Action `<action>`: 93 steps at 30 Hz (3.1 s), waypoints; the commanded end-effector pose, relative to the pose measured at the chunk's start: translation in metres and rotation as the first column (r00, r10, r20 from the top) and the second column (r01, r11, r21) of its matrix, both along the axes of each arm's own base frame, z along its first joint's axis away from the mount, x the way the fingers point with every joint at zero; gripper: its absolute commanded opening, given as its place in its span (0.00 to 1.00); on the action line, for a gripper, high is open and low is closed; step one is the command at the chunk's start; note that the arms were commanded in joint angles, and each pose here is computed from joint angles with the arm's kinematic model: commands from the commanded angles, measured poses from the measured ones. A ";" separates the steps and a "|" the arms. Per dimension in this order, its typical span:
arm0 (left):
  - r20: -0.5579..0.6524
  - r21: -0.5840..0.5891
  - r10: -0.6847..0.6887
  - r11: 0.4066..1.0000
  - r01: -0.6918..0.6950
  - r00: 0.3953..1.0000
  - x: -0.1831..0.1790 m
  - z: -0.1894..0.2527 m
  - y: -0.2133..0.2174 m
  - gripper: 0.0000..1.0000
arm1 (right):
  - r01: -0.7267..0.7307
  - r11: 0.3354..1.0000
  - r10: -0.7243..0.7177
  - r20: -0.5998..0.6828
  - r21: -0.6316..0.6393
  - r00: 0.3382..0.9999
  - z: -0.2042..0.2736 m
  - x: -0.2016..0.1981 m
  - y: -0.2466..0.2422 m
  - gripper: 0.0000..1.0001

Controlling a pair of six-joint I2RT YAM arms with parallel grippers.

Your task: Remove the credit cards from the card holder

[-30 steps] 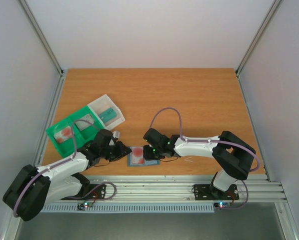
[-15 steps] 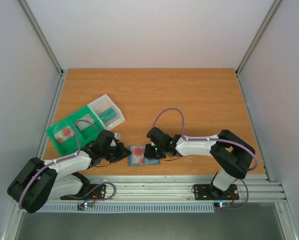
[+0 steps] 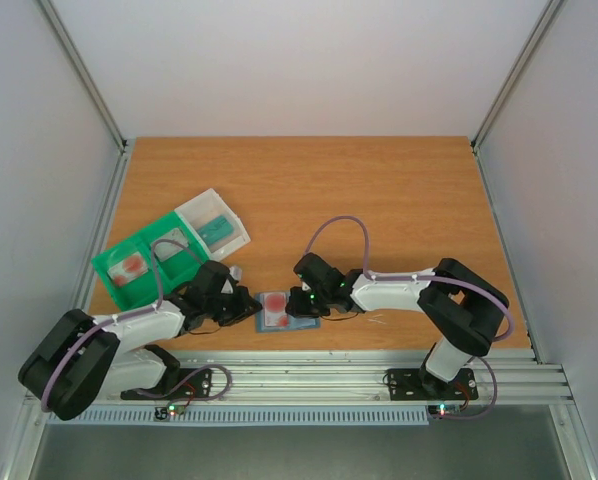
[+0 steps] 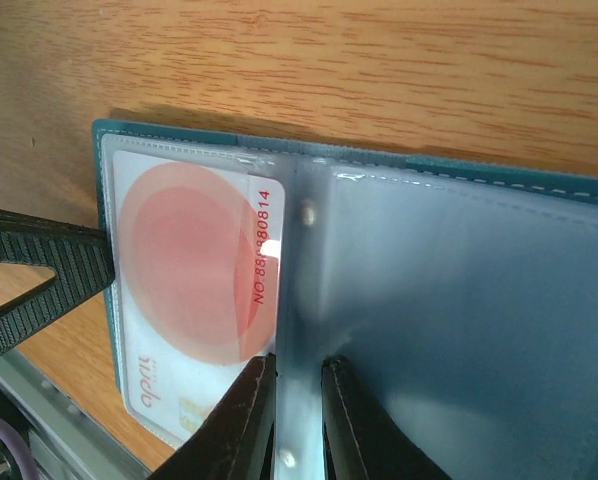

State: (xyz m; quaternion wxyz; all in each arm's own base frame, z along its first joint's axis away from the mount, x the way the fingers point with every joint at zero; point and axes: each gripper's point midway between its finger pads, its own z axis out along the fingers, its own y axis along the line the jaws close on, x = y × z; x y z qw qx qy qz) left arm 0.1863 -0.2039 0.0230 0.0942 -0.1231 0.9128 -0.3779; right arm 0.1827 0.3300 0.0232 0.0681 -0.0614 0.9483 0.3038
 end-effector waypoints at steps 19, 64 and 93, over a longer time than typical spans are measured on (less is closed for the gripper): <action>0.037 -0.005 -0.006 1.000 0.006 0.999 0.004 -0.001 -0.002 0.04 | 0.011 0.999 -0.009 -0.034 0.045 0.999 -0.006 0.001 0.008 0.18; 0.031 -0.008 -0.018 1.000 0.019 0.999 0.007 0.002 -0.006 0.04 | 0.069 0.991 -0.062 -0.072 0.113 0.995 -0.010 0.003 -0.017 0.14; 0.144 -0.097 -0.063 0.992 0.078 0.988 0.019 0.043 -0.023 0.11 | 0.064 0.988 -0.050 -0.102 0.140 0.993 -0.023 0.000 -0.010 0.07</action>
